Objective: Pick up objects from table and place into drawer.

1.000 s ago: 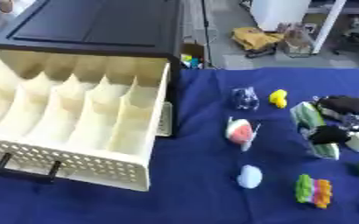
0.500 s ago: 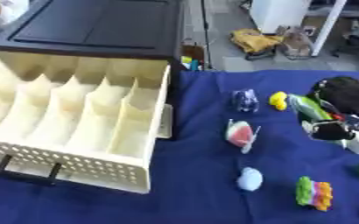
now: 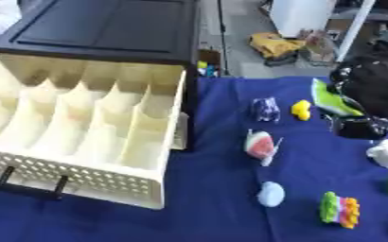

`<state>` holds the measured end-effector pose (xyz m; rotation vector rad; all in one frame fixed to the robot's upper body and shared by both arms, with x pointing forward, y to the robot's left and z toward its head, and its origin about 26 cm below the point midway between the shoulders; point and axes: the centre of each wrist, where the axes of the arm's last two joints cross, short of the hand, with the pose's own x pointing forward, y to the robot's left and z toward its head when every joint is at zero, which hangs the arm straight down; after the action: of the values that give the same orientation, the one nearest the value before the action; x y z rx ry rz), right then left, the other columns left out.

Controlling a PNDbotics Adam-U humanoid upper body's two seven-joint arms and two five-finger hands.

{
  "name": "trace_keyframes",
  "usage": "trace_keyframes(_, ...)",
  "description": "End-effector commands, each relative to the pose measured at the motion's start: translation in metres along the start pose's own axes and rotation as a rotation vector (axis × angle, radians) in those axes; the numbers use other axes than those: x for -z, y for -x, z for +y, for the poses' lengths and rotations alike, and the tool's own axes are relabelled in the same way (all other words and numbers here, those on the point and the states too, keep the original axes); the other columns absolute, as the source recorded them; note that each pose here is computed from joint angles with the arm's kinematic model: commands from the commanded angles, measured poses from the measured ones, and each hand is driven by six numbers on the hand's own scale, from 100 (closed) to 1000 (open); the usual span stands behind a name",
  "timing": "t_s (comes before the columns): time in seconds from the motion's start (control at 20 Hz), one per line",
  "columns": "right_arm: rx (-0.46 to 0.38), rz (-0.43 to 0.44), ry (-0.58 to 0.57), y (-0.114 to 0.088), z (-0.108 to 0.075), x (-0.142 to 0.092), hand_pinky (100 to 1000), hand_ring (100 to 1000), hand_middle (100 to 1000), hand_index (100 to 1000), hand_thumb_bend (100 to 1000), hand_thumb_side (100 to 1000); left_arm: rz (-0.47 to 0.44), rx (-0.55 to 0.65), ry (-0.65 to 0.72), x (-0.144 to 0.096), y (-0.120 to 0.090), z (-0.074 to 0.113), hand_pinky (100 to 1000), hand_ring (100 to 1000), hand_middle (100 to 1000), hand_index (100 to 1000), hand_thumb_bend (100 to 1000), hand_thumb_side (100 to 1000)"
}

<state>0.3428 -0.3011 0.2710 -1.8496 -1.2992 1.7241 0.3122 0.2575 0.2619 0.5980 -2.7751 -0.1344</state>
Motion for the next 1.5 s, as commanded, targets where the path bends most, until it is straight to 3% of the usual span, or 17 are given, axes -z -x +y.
trace_keyframes(0.05, -0.14, 0.029, 0.112, 0.004, -0.027, 0.0, 856, 785, 519, 450, 100, 438, -0.029, -0.007, 0.001, 0.007, -0.005, 0.001, 621, 777, 737, 857, 399, 1000)
trace_keyframes(0.2, -0.181, 0.048, 0.173, -0.002, -0.052, -0.001, 853, 788, 506, 447, 100, 433, -0.029, -0.008, 0.003, 0.007, -0.005, 0.002, 622, 777, 737, 857, 405, 1000)
trace_keyframes(0.35, -0.15, 0.054, 0.233, -0.004, -0.085, -0.007, 849, 787, 490, 442, 100, 433, -0.031, -0.009, 0.006, 0.007, -0.005, 0.002, 623, 778, 738, 857, 403, 1000)
trace_keyframes(0.65, -0.011, 0.014, 0.322, -0.001, -0.137, 0.0, 840, 784, 433, 414, 100, 436, -0.034, -0.016, 0.015, 0.009, -0.005, 0.003, 631, 782, 738, 858, 412, 1000)
trace_keyframes(0.9, 0.112, -0.025, 0.33, -0.011, -0.173, 0.008, 840, 788, 412, 410, 100, 440, -0.033, -0.027, 0.026, 0.009, -0.005, 0.003, 634, 784, 739, 858, 417, 1000)
trace_keyframes(1.1, 0.191, -0.046, 0.324, -0.018, -0.193, 0.021, 840, 791, 394, 402, 100, 443, -0.034, -0.035, 0.029, 0.01, -0.006, 0.003, 635, 785, 739, 858, 419, 1000)
trace_keyframes(1.5, 0.276, -0.1, 0.286, -0.033, -0.208, 0.049, 838, 793, 384, 390, 100, 464, -0.04, -0.059, 0.032, 0.012, -0.007, -0.001, 634, 784, 739, 857, 420, 1000)
